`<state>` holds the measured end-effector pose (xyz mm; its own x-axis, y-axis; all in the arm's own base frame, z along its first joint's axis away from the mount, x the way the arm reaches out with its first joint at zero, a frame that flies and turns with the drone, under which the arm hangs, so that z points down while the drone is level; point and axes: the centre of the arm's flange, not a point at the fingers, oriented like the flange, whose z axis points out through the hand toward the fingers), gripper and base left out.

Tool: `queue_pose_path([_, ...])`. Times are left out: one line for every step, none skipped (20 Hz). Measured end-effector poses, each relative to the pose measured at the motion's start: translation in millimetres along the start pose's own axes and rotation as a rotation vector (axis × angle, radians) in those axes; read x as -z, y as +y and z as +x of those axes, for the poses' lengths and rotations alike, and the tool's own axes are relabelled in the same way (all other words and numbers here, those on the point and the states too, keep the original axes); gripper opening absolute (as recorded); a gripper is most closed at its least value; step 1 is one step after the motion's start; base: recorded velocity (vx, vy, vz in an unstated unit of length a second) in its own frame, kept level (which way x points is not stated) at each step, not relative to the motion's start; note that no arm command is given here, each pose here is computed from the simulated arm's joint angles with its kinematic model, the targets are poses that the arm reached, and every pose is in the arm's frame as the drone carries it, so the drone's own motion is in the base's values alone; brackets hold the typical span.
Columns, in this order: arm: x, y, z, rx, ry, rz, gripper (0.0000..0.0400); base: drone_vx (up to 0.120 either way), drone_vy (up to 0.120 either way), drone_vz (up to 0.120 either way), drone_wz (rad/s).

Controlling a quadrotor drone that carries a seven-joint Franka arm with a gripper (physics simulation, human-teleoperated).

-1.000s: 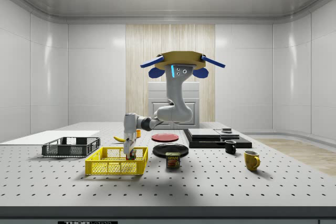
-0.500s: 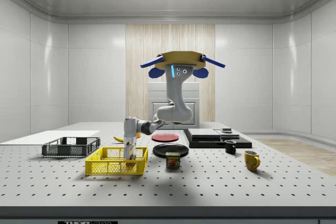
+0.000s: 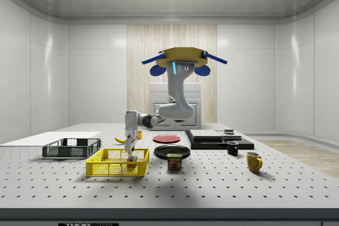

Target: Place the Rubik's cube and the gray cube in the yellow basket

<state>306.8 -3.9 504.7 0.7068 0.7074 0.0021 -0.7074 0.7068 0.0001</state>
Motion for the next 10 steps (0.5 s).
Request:
queue_pose_path([1.6,0.0,0.0,0.0,0.0,0.0,0.0399,0.0,0.0,0.12,0.0])
queue_pose_path([2.9,0.0,0.0,0.0,0.0,0.0,0.0399,0.0,0.0,0.12,0.0])
queue_pose_path([3.9,0.0,0.0,0.0,0.0,0.0,0.0399,0.0,0.0,0.12,0.0])
queue_pose_path([4.8,0.0,0.0,0.0,0.0,0.0,0.0399,0.0,0.0,0.12,0.0])
queue_pose_path([5.4,0.0,0.0,0.0,0.0,0.0,0.04,0.0,0.0,0.12,0.0])
queue_pose_path([6.0,0.0,0.0,0.0,0.0,0.0,0.04,0.0,-0.12,0.12,0.0])
queue_pose_path([6.4,0.0,0.0,0.0,0.0,0.0,0.04,0.0,-0.12,0.04,0.0])
queue_pose_path([6.8,0.0,0.0,0.0,0.0,0.0,0.04,0.0,-0.12,0.0,0.0])
queue_pose_path([7.0,0.0,0.0,0.0,0.0,0.0,0.04,0.0,-0.12,0.0,0.0])
queue_pose_path([7.3,0.0,0.0,0.0,0.0,0.0,0.04,0.0,-0.12,0.0,0.0])
